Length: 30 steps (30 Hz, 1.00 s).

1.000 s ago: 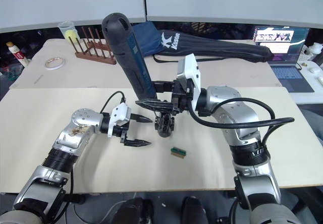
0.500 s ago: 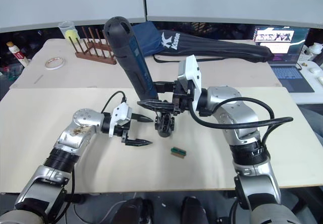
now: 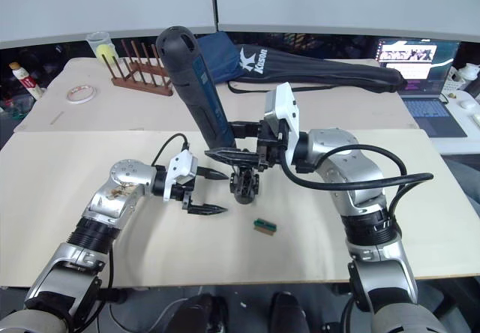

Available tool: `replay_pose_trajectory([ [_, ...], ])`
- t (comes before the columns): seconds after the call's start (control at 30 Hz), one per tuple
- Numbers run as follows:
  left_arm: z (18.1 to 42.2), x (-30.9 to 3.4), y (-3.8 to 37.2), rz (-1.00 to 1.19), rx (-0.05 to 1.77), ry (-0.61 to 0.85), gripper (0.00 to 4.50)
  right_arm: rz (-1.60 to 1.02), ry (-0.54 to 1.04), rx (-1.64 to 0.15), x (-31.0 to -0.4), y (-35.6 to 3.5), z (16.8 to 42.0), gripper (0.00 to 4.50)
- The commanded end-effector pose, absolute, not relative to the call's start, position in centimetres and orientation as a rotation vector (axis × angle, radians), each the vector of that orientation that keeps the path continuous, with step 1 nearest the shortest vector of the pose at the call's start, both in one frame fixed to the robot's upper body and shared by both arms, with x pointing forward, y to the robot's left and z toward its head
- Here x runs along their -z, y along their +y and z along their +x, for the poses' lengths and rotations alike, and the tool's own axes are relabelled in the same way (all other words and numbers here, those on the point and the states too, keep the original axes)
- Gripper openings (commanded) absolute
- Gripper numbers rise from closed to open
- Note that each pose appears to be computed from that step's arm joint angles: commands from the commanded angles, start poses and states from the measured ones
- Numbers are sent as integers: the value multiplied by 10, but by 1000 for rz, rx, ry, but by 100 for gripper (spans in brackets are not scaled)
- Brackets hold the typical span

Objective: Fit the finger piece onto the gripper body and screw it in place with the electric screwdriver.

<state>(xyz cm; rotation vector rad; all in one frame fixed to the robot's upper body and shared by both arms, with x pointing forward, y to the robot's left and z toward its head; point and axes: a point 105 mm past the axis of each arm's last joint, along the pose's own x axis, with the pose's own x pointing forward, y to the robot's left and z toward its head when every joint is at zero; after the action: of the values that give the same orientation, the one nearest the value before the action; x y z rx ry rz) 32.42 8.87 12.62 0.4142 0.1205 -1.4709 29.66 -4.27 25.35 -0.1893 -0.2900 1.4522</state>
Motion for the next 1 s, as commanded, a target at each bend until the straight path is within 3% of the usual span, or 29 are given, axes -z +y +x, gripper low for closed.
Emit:
replay_pose_trajectory([
  [0.03, 326, -137, 85, 441, 1475, 70, 450, -202, -378, -1454, -271, -45, 289, 191],
  [1.0, 325, -137, 84, 442, 1476, 66, 450, -201, -402, -1461, -277, -43, 282, 191],
])
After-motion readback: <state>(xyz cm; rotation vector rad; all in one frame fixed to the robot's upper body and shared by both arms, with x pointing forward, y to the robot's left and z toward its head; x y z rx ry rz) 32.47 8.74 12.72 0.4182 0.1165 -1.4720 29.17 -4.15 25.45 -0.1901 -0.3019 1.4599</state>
